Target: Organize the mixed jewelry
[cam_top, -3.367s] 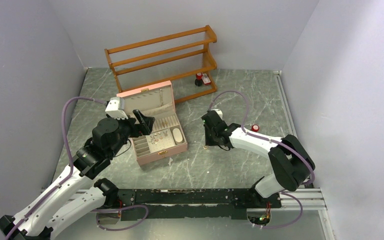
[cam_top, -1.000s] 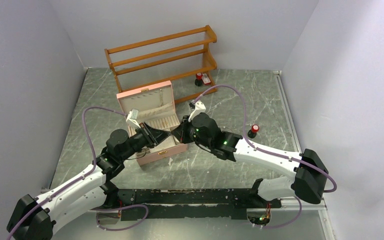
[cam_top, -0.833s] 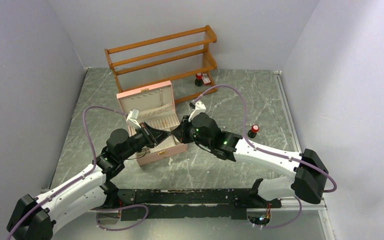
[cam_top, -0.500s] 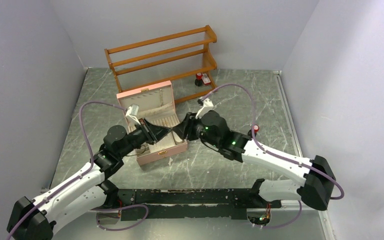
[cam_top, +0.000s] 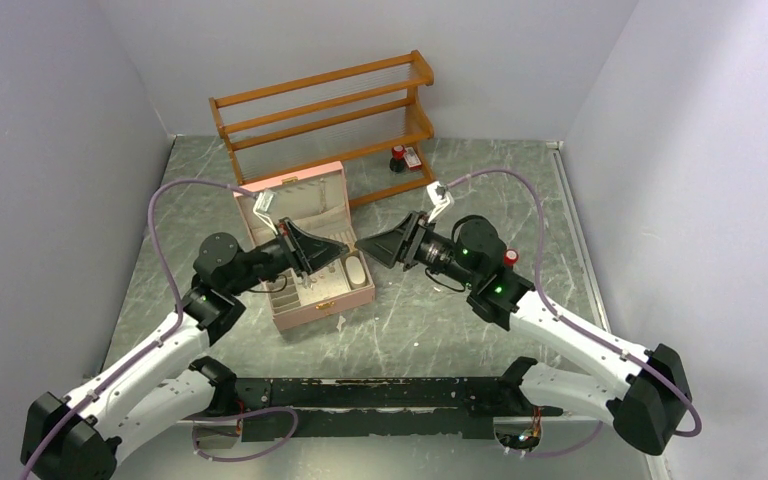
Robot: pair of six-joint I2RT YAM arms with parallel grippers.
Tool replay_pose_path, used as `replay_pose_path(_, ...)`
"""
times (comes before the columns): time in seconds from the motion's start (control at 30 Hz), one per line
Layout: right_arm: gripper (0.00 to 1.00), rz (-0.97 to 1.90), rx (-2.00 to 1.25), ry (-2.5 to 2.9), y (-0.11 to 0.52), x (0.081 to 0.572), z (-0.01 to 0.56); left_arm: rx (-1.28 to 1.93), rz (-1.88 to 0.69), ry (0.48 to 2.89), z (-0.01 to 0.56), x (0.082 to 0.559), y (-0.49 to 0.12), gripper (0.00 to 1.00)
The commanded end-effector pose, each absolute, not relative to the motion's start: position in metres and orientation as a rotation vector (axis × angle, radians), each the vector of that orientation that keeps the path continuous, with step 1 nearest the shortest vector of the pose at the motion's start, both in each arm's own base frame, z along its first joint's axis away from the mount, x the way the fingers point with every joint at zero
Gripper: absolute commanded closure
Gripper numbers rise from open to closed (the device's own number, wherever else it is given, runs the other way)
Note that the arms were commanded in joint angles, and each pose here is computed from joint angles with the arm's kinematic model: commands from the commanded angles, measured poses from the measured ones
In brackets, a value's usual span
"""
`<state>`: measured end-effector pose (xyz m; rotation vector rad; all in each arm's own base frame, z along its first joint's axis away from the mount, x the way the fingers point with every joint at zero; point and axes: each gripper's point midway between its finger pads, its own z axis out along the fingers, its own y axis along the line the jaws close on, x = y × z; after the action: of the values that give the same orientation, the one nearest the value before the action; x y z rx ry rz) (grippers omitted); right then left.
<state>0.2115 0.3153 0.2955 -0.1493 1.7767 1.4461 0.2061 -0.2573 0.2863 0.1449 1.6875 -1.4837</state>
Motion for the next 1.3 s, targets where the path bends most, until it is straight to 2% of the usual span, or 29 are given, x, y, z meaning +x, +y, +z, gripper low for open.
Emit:
replay_pose_path(0.0,0.41,1.634,-0.204,1.65,0.316,0.19,0.329,0.296,-1.666,1.523,0.333,0.18,-0.262,0.95)
replay_pose_path(0.23,0.42,1.777,-0.232,1.553,0.321,0.178,0.35,0.321,-1.81,1.409,0.357,0.166,-0.262,0.95)
replay_pose_path(0.4,0.56,1.81,-0.258,1.507,0.32,0.173,0.359,0.315,-1.822,1.407,0.356,0.166,-0.262,0.95)
replay_pose_path(0.93,0.78,1.795,-0.249,1.531,0.325,0.179,0.358,0.287,-1.84,1.394,0.355,0.166,-0.26,0.95)
replay_pose_path(1.13,0.95,1.809,-0.251,1.521,0.325,0.178,0.362,0.28,-1.831,1.39,0.354,0.166,-0.259,0.95)
replay_pose_path(1.17,0.96,1.803,-0.25,1.525,0.325,0.179,0.361,0.278,-1.823,1.391,0.353,0.167,-0.259,0.93)
replay_pose_path(1.27,0.97,1.772,-0.239,1.544,0.324,0.182,0.36,0.257,-1.781,1.405,0.351,0.171,-0.257,0.74)
